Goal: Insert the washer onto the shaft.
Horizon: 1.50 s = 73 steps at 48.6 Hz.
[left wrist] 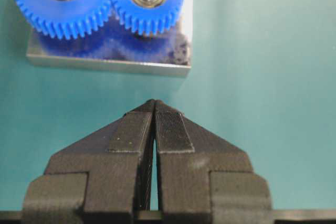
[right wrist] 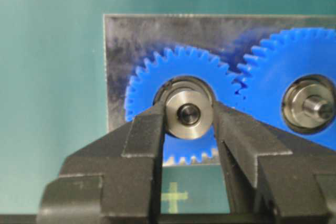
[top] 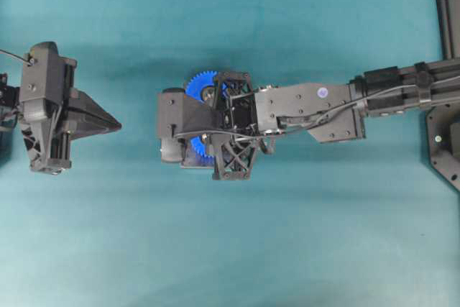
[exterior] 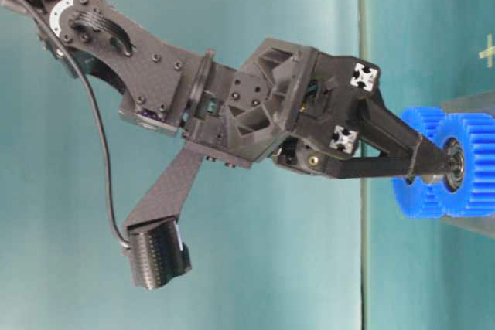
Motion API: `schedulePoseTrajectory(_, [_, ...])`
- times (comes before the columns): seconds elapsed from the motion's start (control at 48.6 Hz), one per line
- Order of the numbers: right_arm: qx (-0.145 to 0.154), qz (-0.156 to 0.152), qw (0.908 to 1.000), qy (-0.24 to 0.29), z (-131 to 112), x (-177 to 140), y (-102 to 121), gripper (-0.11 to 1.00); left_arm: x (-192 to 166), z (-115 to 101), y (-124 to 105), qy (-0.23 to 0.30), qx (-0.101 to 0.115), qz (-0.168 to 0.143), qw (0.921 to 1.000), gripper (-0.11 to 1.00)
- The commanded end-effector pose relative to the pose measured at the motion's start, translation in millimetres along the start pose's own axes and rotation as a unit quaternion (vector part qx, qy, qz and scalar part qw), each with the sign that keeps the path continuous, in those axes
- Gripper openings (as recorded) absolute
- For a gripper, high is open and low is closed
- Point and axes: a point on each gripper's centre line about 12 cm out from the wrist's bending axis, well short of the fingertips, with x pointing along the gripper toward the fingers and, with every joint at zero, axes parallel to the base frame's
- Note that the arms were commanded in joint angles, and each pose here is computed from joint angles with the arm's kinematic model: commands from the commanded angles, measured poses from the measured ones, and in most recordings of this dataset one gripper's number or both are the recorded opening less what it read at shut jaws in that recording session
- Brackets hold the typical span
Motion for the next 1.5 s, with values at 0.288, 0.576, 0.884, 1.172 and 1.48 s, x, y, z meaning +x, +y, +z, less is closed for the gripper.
schedulePoseTrajectory(0.288, [0.002, 0.0, 1.0, -0.009, 5, -12, -2, 0.32, -1, 5, -1, -0.011, 0.0, -0.002, 0.9999, 0.0])
schedulePoseTrajectory(0.576, [0.024, 0.011, 0.9996, -0.012, 8, -14, -4, 0.5, -1, 5, -1, -0.011, 0.0, -0.002, 0.9999, 0.0])
schedulePoseTrajectory(0.884, [0.031, 0.011, 0.9986, -0.042, 15, -38, -9, 0.78, -4, 6, -2, -0.014, 0.001, -0.003, 0.9999, 0.0])
schedulePoseTrajectory(1.172, [0.034, 0.012, 0.9958, -0.084, 3, -75, -14, 0.77, -11, 5, -5, -0.025, 0.009, -0.01, 0.9996, 0.0])
schedulePoseTrajectory(1.48, [0.035, 0.018, 0.988, -0.149, -26, -104, -15, 0.76, -26, 8, -6, -0.052, 0.013, -0.013, 0.9985, 0.0])
